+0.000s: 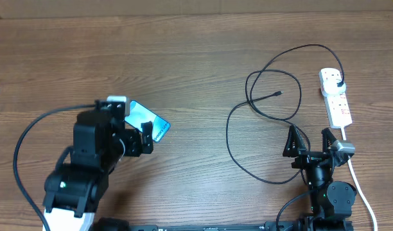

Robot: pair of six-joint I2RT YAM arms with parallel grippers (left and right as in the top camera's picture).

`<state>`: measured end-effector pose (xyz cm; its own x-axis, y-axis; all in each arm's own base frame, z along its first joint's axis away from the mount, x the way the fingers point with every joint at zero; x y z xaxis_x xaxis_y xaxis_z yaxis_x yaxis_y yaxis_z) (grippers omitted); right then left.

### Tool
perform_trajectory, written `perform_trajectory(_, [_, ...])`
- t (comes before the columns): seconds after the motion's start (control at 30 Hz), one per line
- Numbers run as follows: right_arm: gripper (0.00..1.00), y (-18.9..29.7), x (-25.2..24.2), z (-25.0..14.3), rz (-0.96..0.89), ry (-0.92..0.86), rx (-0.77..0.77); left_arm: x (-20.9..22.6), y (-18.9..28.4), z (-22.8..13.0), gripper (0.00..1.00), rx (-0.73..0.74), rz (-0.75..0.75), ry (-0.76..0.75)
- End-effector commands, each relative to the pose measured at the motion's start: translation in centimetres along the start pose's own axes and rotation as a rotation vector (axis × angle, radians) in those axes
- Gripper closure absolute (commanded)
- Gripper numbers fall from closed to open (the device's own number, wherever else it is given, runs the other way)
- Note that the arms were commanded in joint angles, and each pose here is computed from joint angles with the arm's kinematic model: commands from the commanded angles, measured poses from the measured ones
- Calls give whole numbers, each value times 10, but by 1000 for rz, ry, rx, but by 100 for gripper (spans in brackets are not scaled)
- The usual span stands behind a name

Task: Plug charger to phone and switch on socket
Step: 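Move the left gripper forward over the light-blue phone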

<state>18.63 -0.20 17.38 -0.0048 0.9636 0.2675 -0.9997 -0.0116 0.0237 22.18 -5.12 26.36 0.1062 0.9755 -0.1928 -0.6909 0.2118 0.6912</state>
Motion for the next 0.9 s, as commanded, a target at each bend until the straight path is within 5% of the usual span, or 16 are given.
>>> perform_trajectory(0.0, [0,0,-1,-3,-5,7,-1,-20,3,7,0,25,-169,-107])
perform_trajectory(0.87, [0,0,-1,-3,-4,7,-1,-12,-39,-16,0,274,-110,73])
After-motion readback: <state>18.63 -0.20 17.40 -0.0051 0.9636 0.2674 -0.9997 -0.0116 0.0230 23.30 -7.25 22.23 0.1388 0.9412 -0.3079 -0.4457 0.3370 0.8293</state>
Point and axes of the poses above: each gripper's point midway between its finger pads, its own y axis back along the fingers, its own x axis along the line the jaws close on, z = x × y, the point moved 6 cm from there along y, back along the fingers, and after that the axes turned 2 degrees about y, right-handed, at the moved point
